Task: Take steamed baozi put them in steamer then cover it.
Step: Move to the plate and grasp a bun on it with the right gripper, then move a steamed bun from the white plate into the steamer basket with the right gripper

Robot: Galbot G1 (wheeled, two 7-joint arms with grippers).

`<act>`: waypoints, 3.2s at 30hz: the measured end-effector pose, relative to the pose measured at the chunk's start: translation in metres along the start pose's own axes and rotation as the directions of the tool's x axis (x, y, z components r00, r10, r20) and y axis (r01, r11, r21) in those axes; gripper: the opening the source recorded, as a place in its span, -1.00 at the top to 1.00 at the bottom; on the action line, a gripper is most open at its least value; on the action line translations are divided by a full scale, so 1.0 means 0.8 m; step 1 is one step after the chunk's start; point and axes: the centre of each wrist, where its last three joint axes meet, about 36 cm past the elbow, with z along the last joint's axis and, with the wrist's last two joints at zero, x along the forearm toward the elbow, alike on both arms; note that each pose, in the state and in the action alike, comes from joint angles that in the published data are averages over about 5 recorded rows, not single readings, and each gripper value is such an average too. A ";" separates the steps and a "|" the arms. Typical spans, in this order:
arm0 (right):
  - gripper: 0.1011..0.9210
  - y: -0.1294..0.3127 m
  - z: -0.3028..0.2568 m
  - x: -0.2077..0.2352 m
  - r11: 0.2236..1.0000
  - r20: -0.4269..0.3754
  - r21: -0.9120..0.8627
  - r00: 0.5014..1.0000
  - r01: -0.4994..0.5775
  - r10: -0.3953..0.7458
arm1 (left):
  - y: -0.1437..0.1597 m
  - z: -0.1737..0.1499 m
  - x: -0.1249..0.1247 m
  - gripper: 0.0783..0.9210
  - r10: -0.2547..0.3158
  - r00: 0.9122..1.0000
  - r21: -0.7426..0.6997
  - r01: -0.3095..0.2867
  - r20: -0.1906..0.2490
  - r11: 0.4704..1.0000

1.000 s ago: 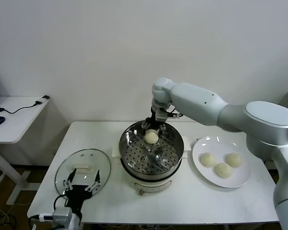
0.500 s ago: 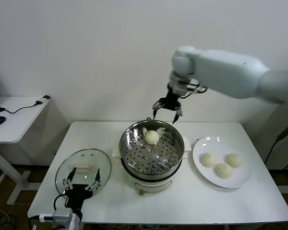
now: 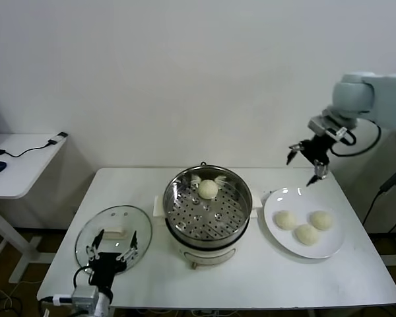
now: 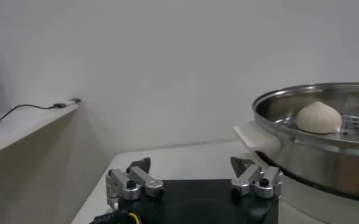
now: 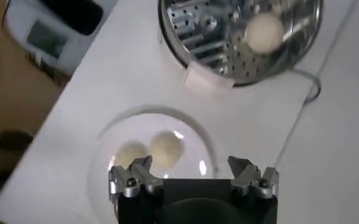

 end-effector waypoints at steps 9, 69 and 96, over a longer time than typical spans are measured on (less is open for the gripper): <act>-0.76 0.016 0.015 -0.095 0.979 -0.044 -0.206 0.999 -0.003 -0.006 | 0.003 0.004 0.004 -0.77 -0.006 1.000 0.008 0.006 -0.006 1.000; -0.29 -0.075 -0.078 -0.021 0.946 0.046 -0.297 0.988 -0.130 0.150 | 0.006 0.014 0.016 -0.77 -0.014 1.000 -0.007 0.014 -0.012 1.000; -0.30 -0.065 -0.422 -0.090 0.983 0.105 -0.153 0.988 -0.098 0.114 | 0.011 0.011 0.013 -0.77 -0.037 0.999 0.007 0.037 0.006 0.999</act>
